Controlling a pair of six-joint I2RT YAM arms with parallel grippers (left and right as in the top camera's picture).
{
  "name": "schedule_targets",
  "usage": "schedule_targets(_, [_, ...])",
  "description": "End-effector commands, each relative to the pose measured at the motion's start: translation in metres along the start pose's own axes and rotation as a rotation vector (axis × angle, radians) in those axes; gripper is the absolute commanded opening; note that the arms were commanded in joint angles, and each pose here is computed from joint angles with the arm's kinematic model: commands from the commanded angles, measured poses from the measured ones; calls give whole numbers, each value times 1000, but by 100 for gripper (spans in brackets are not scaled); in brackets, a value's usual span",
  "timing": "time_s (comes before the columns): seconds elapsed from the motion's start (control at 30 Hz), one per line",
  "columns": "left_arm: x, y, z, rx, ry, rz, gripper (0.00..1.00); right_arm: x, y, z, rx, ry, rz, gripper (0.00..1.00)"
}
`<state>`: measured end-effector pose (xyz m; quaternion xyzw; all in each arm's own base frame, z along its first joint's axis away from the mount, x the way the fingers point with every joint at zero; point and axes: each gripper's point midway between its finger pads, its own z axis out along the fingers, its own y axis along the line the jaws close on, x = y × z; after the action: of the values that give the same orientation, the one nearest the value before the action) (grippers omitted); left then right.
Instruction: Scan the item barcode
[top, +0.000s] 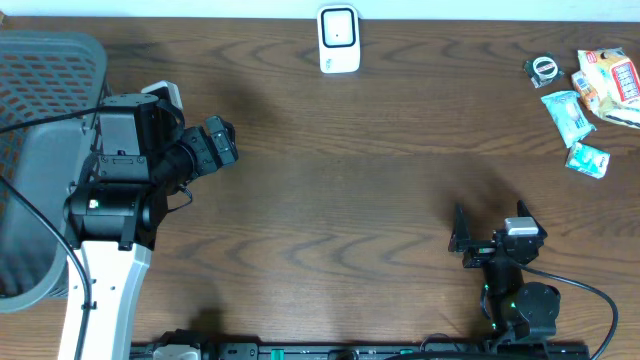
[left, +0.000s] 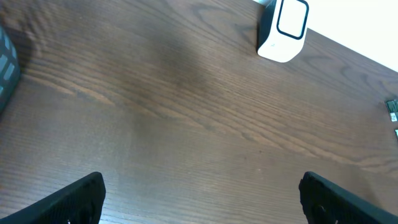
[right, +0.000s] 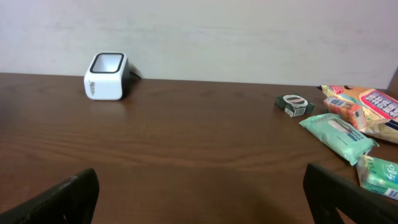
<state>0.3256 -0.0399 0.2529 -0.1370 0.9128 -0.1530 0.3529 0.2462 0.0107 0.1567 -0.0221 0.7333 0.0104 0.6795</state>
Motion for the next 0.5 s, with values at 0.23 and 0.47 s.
schedule_targets(0.23, [-6, -1, -4, -2, -18, 17, 98, 1, 3, 0, -11, 1, -16, 99])
schedule_targets(0.47, [-7, 2, -4, -20, -25, 22, 98, 1, 3, 0, -11, 1, -16, 99])
